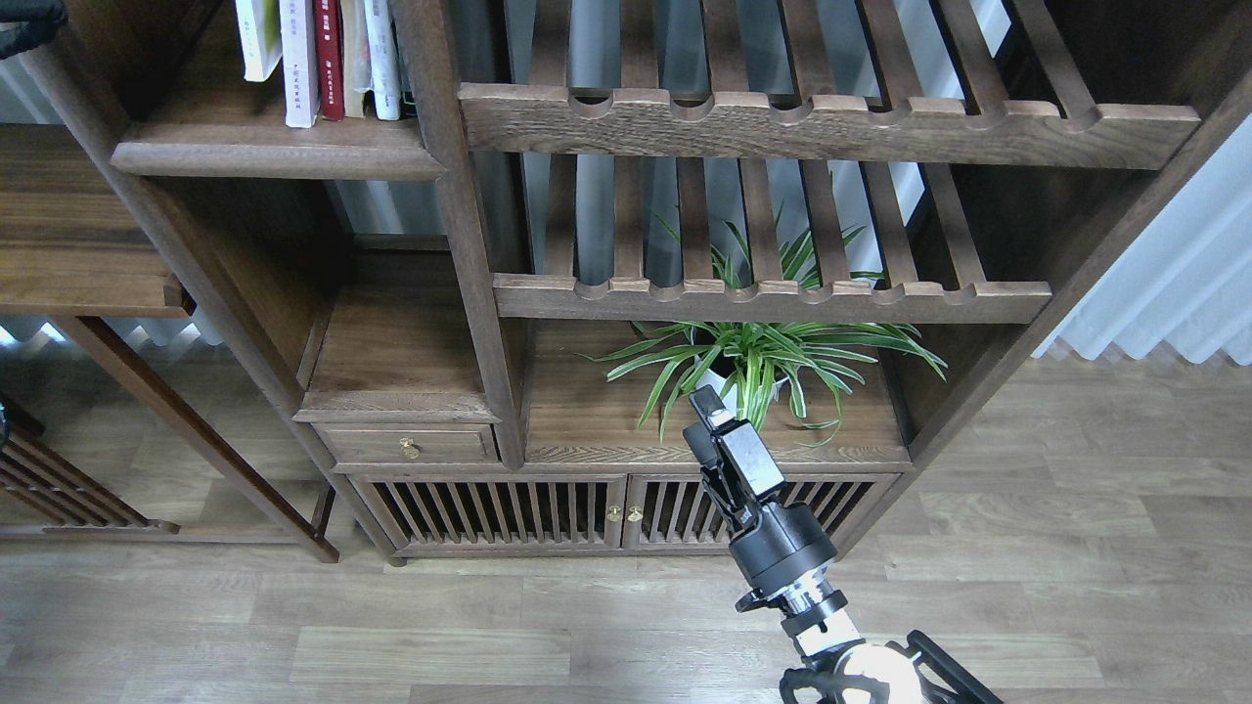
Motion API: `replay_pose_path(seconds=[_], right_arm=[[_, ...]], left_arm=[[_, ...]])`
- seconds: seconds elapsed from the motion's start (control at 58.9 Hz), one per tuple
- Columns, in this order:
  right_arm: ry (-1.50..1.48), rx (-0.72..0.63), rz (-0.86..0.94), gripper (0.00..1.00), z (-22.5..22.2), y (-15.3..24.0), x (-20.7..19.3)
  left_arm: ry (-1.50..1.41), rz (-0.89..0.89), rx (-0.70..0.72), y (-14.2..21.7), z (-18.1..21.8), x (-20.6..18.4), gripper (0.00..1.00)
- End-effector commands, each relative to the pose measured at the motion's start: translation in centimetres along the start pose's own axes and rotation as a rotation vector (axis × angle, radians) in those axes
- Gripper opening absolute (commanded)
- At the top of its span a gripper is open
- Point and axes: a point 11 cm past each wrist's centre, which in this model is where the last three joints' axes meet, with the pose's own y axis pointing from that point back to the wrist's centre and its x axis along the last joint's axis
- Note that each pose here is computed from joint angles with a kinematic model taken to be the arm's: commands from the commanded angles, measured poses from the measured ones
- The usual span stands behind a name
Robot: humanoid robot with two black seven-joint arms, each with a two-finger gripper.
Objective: Organize books on shelf
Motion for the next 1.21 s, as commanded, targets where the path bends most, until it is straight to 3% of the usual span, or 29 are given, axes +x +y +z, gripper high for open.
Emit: replay_pose_path(seconds=[0.0, 0.527, 0.612, 0.663, 1.189], right_arm=[[0.0, 0.001, -0.001, 0.98, 0.0, 0.0, 0.0], [-0.002, 0.001, -0.003, 0.98, 0.1, 0.0, -0.1], [-0.002, -0.001, -0.003, 0.98, 0.1, 0.0, -0.1], [-0.002, -0.001, -0.003, 0.98, 0.1, 0.0, -0.1], [-0.002, 0.003, -0.002, 0.98, 0.0, 0.0, -0.1]], left_arm=[[0.016, 0.005, 0.005, 0.5, -1.0, 0.2, 0.0], [0.06, 0.014, 0.008, 1.4, -2.8, 0.5, 0.03], [0.077, 0.019, 0.004, 1.5, -3.0, 0.7, 0.11], [0.092, 0.023, -0.004, 1.6, -3.0, 0.8, 0.23], [0.272, 0.042, -0.071, 3.6, -4.4, 2.1, 0.59]])
